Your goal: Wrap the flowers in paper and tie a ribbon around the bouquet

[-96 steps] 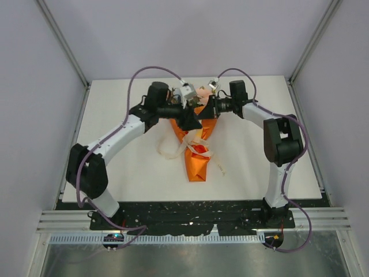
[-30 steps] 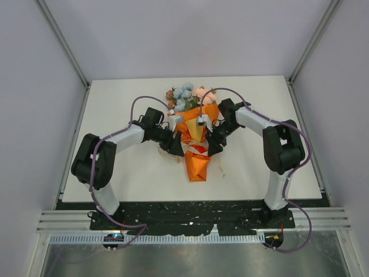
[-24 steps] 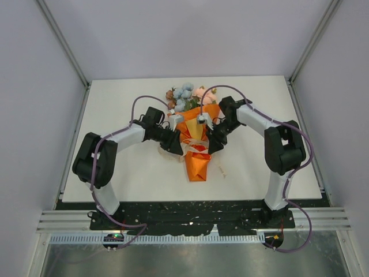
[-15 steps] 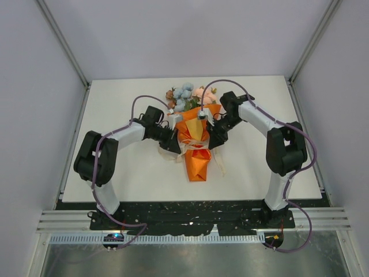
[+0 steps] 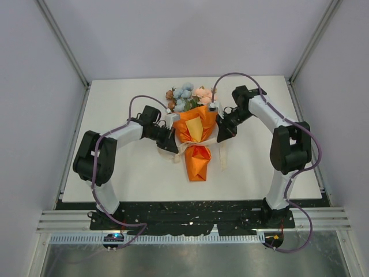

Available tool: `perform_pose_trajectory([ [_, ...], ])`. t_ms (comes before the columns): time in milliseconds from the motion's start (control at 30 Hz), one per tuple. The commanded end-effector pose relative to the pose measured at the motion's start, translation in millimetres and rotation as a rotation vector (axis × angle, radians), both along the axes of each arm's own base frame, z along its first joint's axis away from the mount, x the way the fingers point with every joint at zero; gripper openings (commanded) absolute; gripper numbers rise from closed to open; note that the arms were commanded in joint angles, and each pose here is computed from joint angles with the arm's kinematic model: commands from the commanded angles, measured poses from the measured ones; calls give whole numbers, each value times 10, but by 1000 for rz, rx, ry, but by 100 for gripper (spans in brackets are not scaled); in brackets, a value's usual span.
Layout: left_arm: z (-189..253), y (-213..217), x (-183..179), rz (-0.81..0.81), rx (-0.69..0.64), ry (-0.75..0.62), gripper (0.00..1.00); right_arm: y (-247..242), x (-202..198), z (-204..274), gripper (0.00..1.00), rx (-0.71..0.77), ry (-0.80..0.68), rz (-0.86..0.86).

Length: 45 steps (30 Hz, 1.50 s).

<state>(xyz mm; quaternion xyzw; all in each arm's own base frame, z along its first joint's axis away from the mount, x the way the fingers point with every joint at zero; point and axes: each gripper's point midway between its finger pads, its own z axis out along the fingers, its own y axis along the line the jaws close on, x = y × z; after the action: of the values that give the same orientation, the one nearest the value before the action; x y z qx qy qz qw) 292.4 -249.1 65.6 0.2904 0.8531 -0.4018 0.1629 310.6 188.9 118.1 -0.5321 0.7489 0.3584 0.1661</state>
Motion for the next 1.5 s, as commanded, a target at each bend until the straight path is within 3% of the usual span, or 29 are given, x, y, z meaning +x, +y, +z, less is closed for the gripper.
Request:
perform_pose_trajectory([
  [0,199,-4,102,-3,-22,-60,0,-215,-31,21,5,-37,1,-14],
  [367,192,14,90,-14,-12,-80,0,-362,179,-579,5,-171,51,-138],
  [667,177,-21,22,-69,10,-134,0,-409,468,-846,8,-312,-12,-252],
  [700,165,-22,22,-70,16,-138,0,-394,477,-833,12,-307,-13,-254],
  [800,167,-31,27,-76,20,-149,0,-310,484,-685,55,-262,-21,-219],
  [833,163,-32,24,-81,23,-152,0,-301,441,-613,56,-252,-6,-208],
  [1133,166,-53,30,-81,12,-165,5,459,467,405,48,105,-228,-113],
  [1467,218,-90,2,-79,-30,-149,13,996,537,136,40,36,-374,-55],
])
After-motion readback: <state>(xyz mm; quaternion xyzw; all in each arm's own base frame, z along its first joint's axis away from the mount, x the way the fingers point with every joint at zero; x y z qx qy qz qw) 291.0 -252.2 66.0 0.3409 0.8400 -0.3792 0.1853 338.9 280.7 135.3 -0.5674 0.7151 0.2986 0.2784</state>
